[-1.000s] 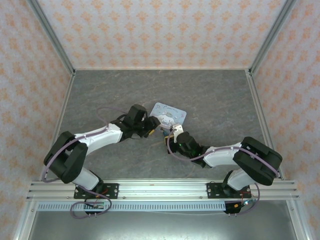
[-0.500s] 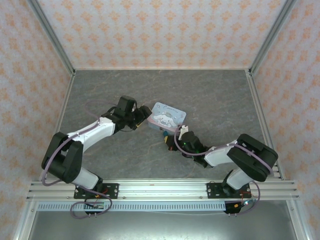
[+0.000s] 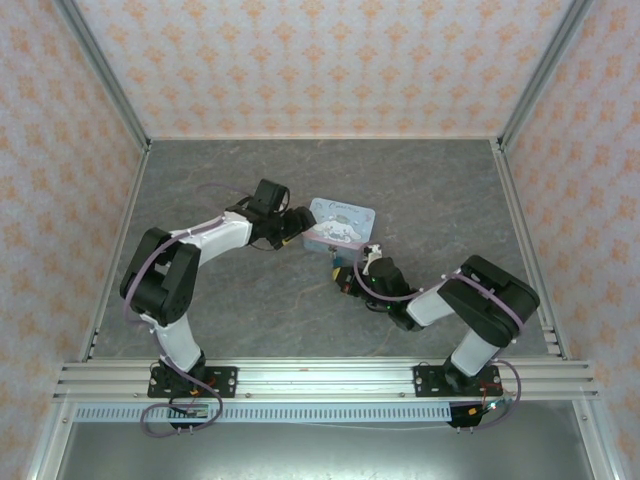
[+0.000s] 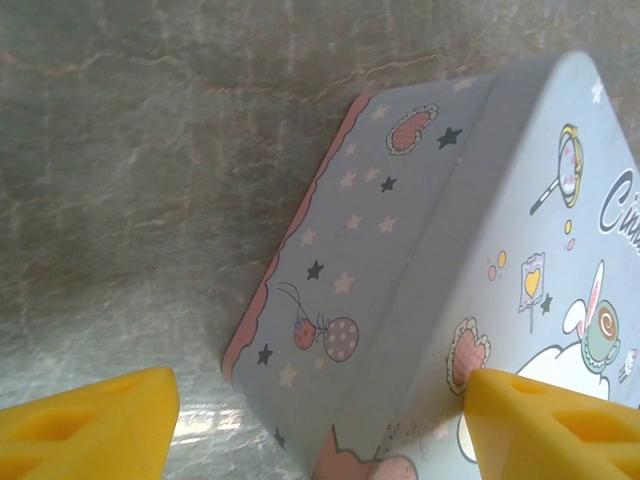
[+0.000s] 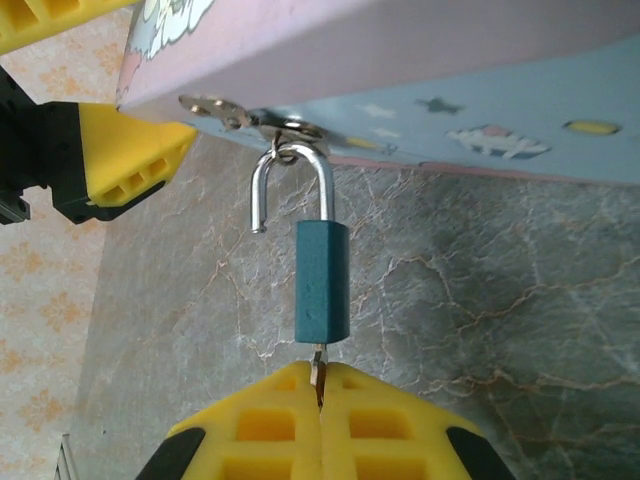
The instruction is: Unlock the padlock with the key
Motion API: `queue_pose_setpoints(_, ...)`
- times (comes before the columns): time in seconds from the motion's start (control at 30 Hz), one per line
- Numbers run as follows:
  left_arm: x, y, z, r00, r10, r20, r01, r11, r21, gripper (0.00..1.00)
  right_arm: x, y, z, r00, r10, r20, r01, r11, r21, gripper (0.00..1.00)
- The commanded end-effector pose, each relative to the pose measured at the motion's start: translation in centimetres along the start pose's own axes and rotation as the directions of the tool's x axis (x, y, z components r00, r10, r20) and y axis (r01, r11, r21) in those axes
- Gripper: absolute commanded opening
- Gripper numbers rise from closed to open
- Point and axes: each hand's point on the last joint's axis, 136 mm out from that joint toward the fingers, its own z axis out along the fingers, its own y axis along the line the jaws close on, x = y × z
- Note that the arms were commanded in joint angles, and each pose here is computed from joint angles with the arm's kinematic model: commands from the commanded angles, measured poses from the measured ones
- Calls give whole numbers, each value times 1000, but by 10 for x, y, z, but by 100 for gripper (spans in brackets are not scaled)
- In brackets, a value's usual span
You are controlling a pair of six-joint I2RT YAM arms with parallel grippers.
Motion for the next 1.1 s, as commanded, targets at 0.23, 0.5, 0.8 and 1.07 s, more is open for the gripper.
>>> queue_pose_setpoints(0.23,10,32,10,999,20,-38,-24,993,-116,75,-8,-23,-18,1000,9,10,-10,998,69,29)
queue_pose_setpoints(0.5,31,56,13,998,-32,-62,23,991,-130,75,-34,14,-43,988,-133,80,141,985,-102,56)
queue_pose_setpoints(0.8,57,78,9,995,-72,-71,61,988,-144,75,-43,32,-41,978,-178,107,193,968,-161,72)
queue_pose_setpoints(1.07,80,93,0,996,-65,-64,52,980,-193,75,-55,32,-23,970,-217,113,233,959,-158,73)
